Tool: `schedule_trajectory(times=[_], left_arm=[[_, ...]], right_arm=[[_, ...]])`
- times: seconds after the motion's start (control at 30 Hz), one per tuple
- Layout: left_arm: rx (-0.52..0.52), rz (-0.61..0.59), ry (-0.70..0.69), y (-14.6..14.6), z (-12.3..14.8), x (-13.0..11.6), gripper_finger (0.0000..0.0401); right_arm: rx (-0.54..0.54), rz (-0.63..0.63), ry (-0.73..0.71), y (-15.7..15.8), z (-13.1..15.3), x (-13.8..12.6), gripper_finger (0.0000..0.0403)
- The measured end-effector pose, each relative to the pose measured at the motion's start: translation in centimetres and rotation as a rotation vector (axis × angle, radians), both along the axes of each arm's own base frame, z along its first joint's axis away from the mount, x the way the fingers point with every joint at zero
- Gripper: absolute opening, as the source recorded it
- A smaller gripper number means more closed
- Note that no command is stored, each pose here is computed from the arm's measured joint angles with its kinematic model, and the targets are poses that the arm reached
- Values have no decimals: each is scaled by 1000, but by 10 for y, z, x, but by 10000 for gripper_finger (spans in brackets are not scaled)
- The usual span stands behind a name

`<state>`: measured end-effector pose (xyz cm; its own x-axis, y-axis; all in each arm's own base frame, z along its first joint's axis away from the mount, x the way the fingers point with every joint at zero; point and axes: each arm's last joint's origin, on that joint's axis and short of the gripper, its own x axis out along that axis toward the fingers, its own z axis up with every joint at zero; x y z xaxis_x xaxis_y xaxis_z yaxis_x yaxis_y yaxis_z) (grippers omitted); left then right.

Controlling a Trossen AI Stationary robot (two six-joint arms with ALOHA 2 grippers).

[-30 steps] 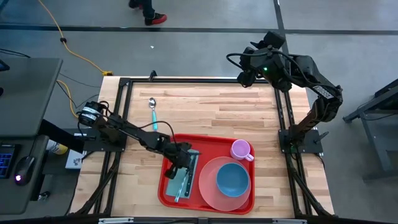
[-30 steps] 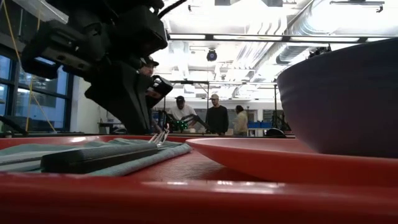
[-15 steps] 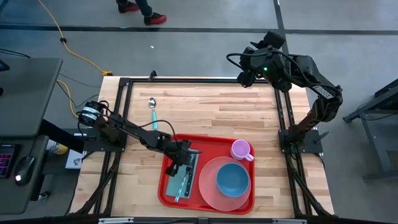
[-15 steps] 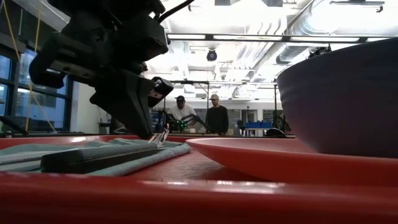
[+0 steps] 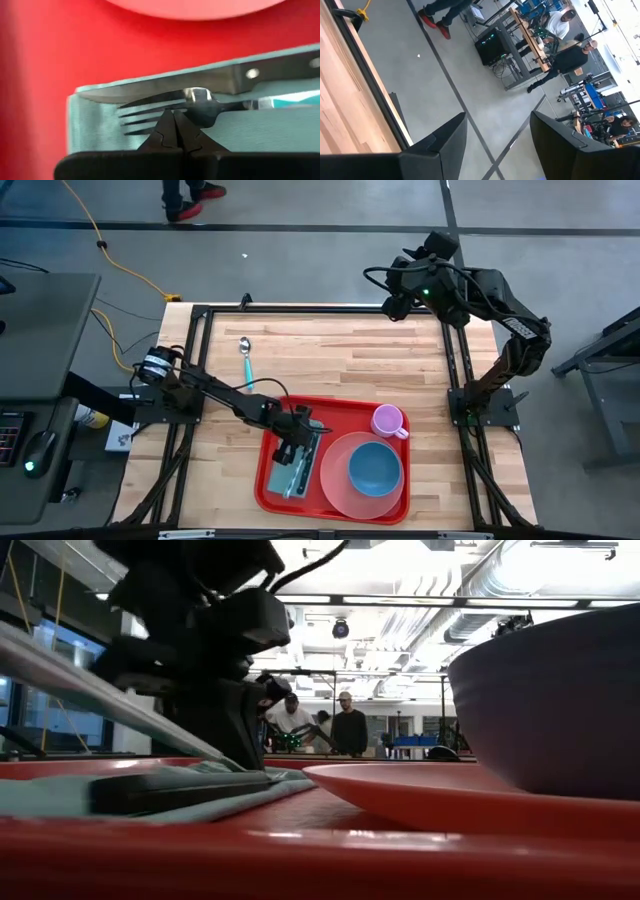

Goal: Set up tray
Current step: Put the blue fork on the blue table napkin to the left of the black table knife, then put the blue spoon on the blue table napkin to the left of the blue fork

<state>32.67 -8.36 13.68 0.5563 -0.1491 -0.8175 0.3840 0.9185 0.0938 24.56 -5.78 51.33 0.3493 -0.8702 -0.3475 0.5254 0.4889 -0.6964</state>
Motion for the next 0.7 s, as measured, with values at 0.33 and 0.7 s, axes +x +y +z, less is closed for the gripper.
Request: schedule_trajectory(times=[0.33, 0.7], left_arm=[[357, 75, 158, 9, 25, 4, 9], [506, 132, 131, 12, 58, 17, 9]], right_arm=[[1, -1, 1, 0, 0, 0, 197], [3, 1, 2, 0, 0, 0, 197]])
